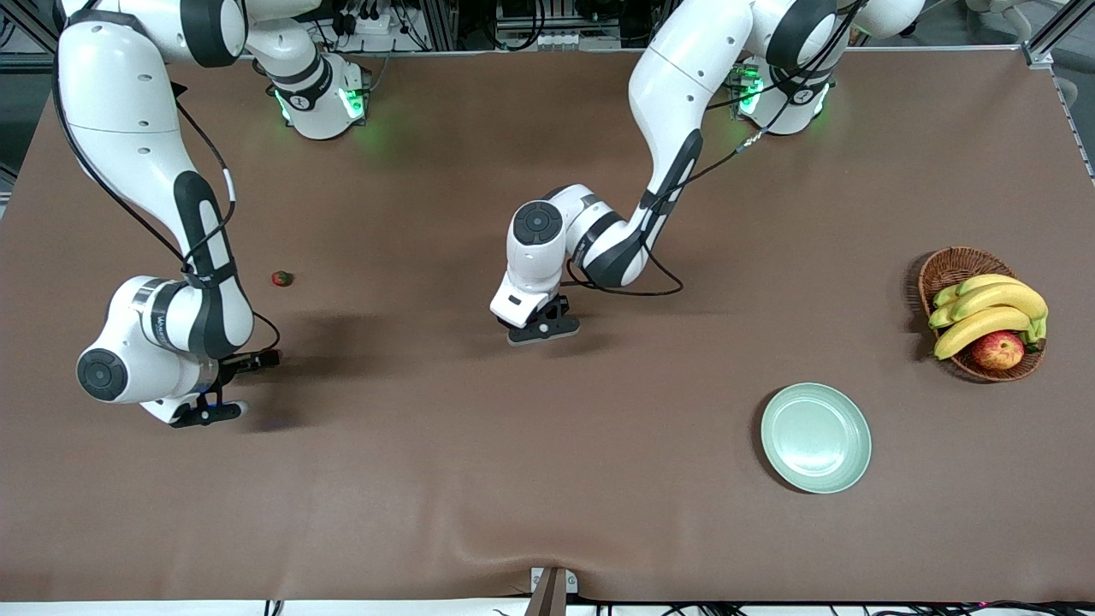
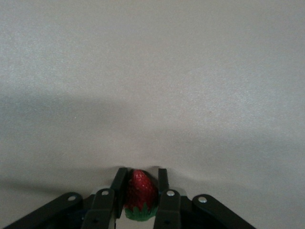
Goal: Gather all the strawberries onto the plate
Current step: 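Grasp the strawberry with the left gripper while the right gripper reaches another, then lower the strawberry into the plate with the left gripper and open it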
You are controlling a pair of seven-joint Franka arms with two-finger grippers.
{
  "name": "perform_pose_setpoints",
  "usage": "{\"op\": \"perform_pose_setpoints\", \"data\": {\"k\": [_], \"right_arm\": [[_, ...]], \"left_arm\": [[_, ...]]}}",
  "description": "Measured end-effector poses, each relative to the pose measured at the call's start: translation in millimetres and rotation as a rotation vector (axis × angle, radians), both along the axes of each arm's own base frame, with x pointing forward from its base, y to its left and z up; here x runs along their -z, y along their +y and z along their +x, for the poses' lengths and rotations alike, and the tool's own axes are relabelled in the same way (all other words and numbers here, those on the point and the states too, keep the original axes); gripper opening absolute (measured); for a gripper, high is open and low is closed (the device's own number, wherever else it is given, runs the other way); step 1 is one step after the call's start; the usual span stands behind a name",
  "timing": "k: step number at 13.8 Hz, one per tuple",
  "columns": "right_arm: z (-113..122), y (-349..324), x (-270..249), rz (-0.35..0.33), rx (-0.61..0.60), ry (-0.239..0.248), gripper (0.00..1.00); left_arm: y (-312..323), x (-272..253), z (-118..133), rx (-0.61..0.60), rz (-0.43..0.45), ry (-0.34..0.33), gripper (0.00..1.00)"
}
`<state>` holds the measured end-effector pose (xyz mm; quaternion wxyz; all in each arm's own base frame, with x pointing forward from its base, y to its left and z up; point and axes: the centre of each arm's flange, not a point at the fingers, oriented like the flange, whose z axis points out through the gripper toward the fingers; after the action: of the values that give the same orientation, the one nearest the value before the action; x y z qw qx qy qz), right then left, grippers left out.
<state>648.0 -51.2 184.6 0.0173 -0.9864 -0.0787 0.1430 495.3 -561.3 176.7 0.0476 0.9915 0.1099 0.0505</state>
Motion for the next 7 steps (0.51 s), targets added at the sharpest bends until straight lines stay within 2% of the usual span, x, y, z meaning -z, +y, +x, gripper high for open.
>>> {"op": "perform_pose_setpoints", "data": {"k": [2, 3, 4, 6, 7], "right_arm": [[-1.2, 2.8, 1.7, 0.002, -0.003, 0.005, 0.94], [-1.7, 4.2, 2.4, 0.003, -0.004, 0.008, 0.88], [-2.1, 5.3, 2.9, 0.005, -0.005, 0.010, 0.88], [-3.0, 9.4, 4.2, 0.008, -0.011, 0.016, 0.73], [-3.3, 12.9, 4.9, 0.010, -0.016, 0.019, 0.73]], "left_arm": [[1.7, -5.1, 1.4, -0.007, 0.021, 0.018, 0.30], [5.2, -14.8, 6.8, -0.024, 0.034, 0.024, 0.30], [14.4, -33.2, 19.4, -0.053, 0.046, 0.022, 0.30], [50.2, -91.2, 57.4, -0.126, 0.057, 0.011, 0.30], [76.7, -123.5, 77.7, -0.172, 0.060, 0.011, 0.30]]}}
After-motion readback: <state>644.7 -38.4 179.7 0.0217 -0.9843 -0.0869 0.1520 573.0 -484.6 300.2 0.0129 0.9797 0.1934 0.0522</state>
